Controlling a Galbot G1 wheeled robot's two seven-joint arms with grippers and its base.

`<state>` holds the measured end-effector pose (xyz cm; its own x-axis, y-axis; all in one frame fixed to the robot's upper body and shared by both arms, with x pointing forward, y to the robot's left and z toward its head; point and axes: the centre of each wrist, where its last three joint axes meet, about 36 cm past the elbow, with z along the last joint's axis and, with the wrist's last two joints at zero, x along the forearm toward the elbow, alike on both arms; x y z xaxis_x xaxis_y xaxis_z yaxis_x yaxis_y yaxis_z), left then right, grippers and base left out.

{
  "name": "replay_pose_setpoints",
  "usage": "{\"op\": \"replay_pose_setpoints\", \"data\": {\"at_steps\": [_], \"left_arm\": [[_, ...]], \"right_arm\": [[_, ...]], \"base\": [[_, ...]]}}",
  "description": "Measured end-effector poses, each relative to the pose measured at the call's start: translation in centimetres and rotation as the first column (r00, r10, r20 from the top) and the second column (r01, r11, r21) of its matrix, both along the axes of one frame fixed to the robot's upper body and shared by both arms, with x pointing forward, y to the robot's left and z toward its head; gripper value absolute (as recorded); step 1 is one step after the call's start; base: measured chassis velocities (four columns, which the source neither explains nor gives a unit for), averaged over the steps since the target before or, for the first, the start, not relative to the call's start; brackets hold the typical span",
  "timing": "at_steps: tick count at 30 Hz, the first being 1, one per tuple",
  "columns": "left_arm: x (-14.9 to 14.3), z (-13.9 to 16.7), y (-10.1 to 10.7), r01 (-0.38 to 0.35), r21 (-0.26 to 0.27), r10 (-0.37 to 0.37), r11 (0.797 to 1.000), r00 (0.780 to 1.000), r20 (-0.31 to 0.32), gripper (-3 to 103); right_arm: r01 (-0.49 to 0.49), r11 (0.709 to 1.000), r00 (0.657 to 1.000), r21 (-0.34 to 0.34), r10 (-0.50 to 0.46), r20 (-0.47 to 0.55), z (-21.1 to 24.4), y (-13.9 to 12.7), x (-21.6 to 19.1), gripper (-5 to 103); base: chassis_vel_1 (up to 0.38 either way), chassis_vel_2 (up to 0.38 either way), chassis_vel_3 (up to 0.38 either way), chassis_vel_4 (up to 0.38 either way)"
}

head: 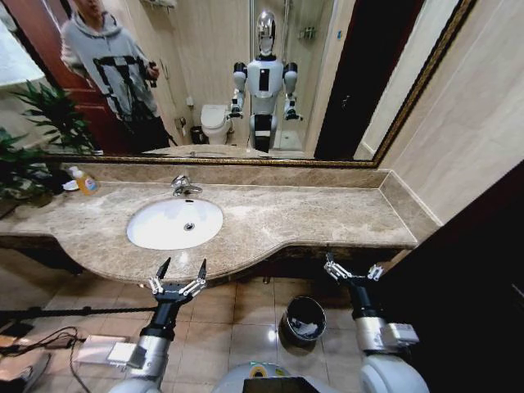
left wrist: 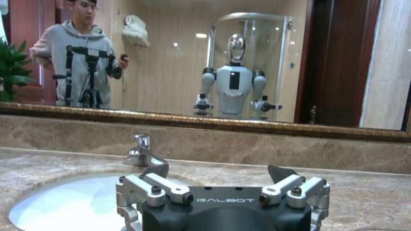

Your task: Pick up the trash from the sink and place it in the trash bin.

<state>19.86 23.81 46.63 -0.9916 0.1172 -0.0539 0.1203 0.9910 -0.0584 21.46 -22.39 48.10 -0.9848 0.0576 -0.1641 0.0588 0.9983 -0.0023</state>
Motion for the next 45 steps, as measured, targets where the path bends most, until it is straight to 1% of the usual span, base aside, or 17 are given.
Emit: {"op": "replay_pose_setpoints", "data": {"at_steps": [5,13,18,45], "left_arm": [[0.0,0.0,0.0,0.0,0.0,0.0,1.0,1.0,0.0,100],[0.0,0.0,0.0,0.0,0.0,0.0,1.0,1.0,0.0,100],[0.0,0.0,0.0,0.0,0.0,0.0,1.0,1.0,0.0,100],[0.0,0.0,0.0,0.0,0.0,0.0,1.0,1.0,0.0,100]], "right_arm": [[-0.01,1.0,1.0,-0.005,0.01,0.013,0.5,0.1,-0.5,100],[-0.022,0.999,1.0,-0.027,0.022,-0.005,-1.2,-0.7,-1.3,100],[-0.026,0.999,0.999,-0.026,0.026,-0.022,-1.8,-0.8,-1.7,100],[-0.026,0.999,0.999,-0.023,0.026,-0.024,-1.9,-0.8,-1.7,100]], "base": [[0.0,0.0,0.0,0.0],[0.0,0.0,0.0,0.0],[0.0,0.0,0.0,0.0],[0.0,0.0,0.0,0.0]]}}
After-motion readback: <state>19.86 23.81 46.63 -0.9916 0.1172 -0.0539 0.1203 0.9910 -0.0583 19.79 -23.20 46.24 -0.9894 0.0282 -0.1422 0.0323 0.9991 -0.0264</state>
